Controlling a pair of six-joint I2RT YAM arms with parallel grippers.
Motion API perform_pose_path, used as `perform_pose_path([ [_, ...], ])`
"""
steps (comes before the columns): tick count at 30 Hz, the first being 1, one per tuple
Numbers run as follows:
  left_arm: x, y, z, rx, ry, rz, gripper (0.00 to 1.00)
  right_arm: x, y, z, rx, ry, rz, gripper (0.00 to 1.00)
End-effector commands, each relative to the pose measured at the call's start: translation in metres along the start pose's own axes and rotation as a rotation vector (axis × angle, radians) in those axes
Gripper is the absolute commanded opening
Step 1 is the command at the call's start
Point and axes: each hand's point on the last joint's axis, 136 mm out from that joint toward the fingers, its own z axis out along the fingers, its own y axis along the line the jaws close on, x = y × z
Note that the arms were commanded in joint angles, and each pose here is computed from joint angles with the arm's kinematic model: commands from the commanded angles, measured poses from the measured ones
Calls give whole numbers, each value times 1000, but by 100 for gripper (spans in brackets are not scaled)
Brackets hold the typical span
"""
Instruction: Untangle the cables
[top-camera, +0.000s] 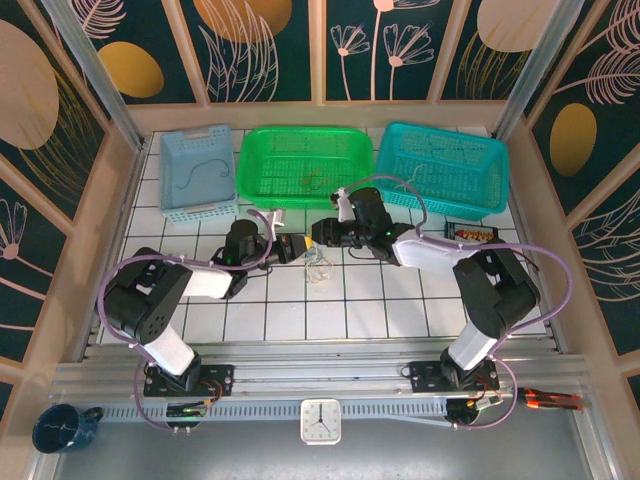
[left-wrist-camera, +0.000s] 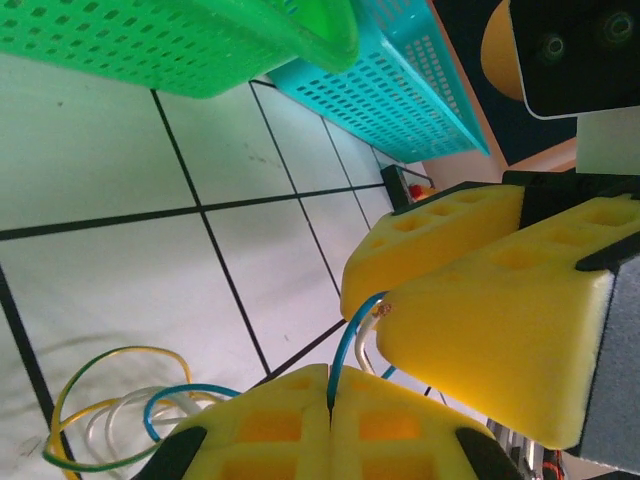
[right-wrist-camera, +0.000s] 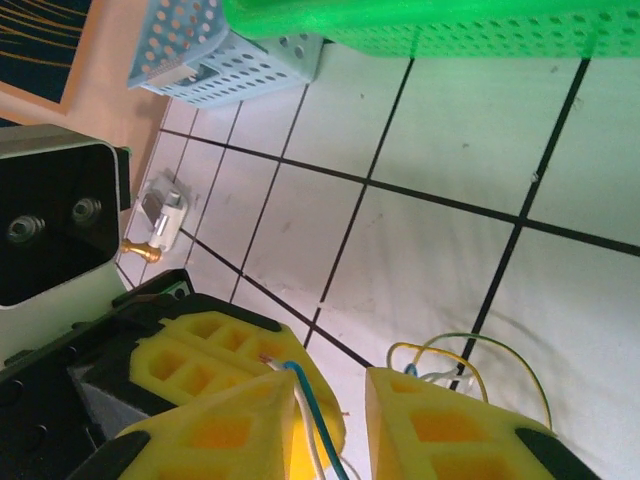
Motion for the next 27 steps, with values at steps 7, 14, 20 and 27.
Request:
perform_pose_path([
  [7, 2, -3, -6, 7, -15, 60, 0, -5, -11, -12, 50, -43, -15, 37],
  [14, 2, -3, -6, 3, -13, 71, 0, -4, -8, -11, 28, -26, -30, 39],
  [20, 2, -3, -5, 1, -11, 69, 0, 2, -8, -21, 36, -27, -29, 36],
  [27, 2, -2, -4, 0, -8, 67, 0, 16, -6, -30, 32, -6, -29, 31],
])
